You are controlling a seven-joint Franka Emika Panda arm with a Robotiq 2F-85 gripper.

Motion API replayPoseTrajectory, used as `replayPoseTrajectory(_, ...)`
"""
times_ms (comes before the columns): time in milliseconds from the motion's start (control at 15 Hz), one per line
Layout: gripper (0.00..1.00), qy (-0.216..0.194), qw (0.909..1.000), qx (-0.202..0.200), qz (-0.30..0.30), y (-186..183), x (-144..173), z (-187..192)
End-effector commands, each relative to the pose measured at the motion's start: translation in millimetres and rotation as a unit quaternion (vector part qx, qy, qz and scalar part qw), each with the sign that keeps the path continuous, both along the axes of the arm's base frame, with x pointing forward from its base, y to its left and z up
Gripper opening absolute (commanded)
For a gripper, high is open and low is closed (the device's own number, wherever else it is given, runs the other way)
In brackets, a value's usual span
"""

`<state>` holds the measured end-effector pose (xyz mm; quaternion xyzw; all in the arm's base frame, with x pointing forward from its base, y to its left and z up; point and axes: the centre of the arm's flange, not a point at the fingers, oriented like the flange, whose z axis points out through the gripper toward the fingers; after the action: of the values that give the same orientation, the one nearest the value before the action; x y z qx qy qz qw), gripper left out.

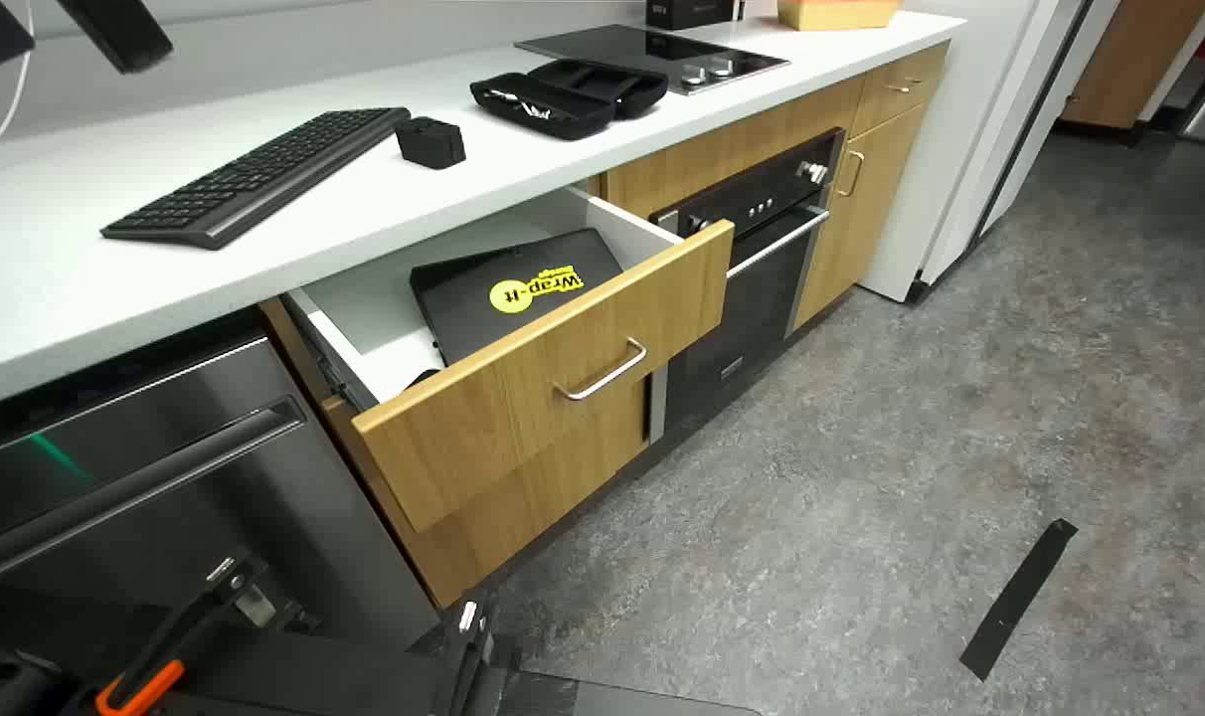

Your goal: Close the drawer

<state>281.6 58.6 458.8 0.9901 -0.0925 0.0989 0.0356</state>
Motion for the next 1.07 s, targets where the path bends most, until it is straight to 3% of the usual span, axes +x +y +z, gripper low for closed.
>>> replayPoseTrajectory(0,1.00,0.001,1.0000,0.000,0.000,0,1,0)
replayPoseTrajectory(200,1.00,0.016,0.9993,0.022,-0.026,-34,22,-6)
replayPoseTrajectory(400,1.00,0.013,0.9956,0.029,-0.088,-98,48,-26)
replayPoseTrajectory(733,1.00,0.000,0.9771,0.045,-0.208,-207,73,-73)
replayPoseTrajectory(1000,1.00,0.006,0.9624,0.064,-0.264,-241,78,-103)
